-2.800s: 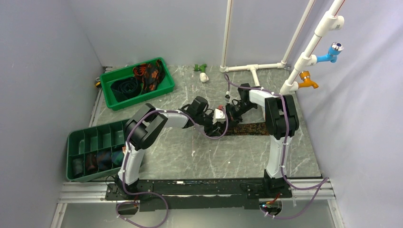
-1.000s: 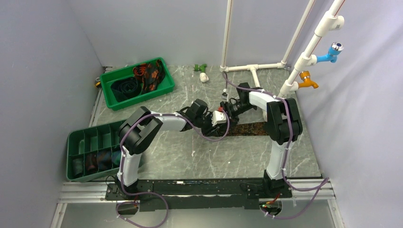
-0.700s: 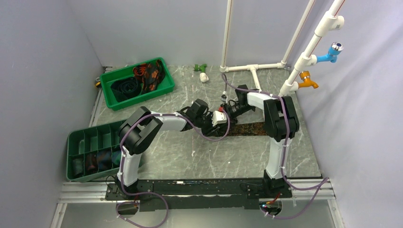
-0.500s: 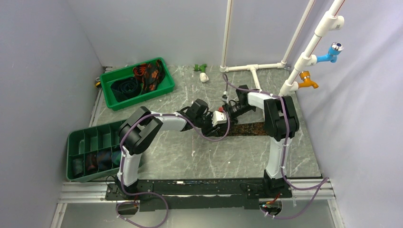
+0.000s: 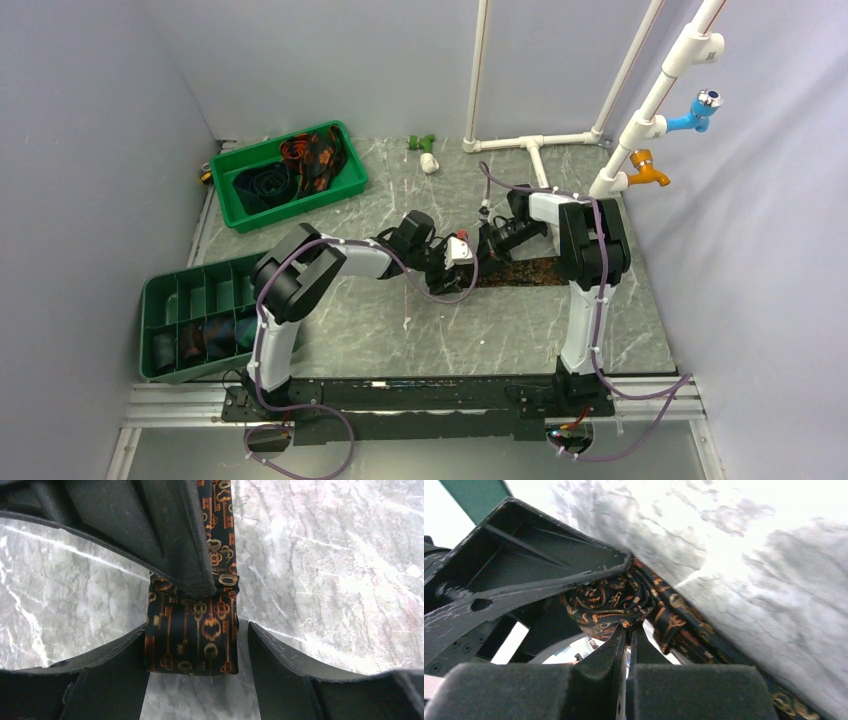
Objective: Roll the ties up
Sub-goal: Roll the tie at the center of the board.
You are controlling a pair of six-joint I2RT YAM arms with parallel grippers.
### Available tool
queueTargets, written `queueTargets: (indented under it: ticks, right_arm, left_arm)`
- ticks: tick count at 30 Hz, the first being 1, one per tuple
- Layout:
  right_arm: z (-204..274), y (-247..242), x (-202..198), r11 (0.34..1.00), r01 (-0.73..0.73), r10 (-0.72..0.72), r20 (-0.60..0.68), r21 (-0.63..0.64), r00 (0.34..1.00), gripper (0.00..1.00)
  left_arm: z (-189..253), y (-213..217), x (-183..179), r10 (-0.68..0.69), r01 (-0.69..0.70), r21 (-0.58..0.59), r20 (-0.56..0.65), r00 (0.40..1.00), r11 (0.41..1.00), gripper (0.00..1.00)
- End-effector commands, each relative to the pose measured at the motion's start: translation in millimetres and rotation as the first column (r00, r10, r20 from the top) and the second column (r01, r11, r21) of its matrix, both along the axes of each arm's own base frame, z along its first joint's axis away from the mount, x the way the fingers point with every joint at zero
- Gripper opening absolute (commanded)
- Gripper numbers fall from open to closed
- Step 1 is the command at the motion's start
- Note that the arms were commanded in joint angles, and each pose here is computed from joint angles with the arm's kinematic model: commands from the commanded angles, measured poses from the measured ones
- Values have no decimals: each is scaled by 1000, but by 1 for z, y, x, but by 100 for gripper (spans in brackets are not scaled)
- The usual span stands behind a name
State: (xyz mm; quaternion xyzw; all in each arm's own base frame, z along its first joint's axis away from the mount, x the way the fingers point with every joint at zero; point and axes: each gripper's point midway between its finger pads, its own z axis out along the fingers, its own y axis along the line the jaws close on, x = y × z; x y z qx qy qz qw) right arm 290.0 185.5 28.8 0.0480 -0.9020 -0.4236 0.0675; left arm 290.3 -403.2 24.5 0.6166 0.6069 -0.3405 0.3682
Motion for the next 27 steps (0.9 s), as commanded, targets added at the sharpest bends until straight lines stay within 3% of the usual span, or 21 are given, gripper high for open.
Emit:
queueTargets:
  ticks: [1, 5, 18, 23, 27]
  right_arm:
    - [-59, -42, 7, 951, -72, 92, 53, -300, 994, 0]
    - [-64, -50, 15, 937, -69, 95, 58, -342, 994, 0]
    - [-73, -54, 19, 925, -100, 124, 43, -368, 991, 0]
    - [-53, -34, 18, 961, -95, 121, 84, -261, 989, 2]
    - [-28, -26, 13, 977, -73, 101, 128, -202, 987, 19]
  left_arm:
    - [-25, -6, -24, -98, 97, -21, -87, 991, 995, 71]
    - [-20, -21, -21, -134, 128, -87, -65, 989, 988, 70]
    - [-27, -39, -27, -147, 134, -148, -84, 985, 980, 60]
    - [-48, -21, -29, -53, 51, -16, -181, 982, 999, 39]
    - [-64, 19, -40, 73, -42, 111, -289, 955, 993, 30]
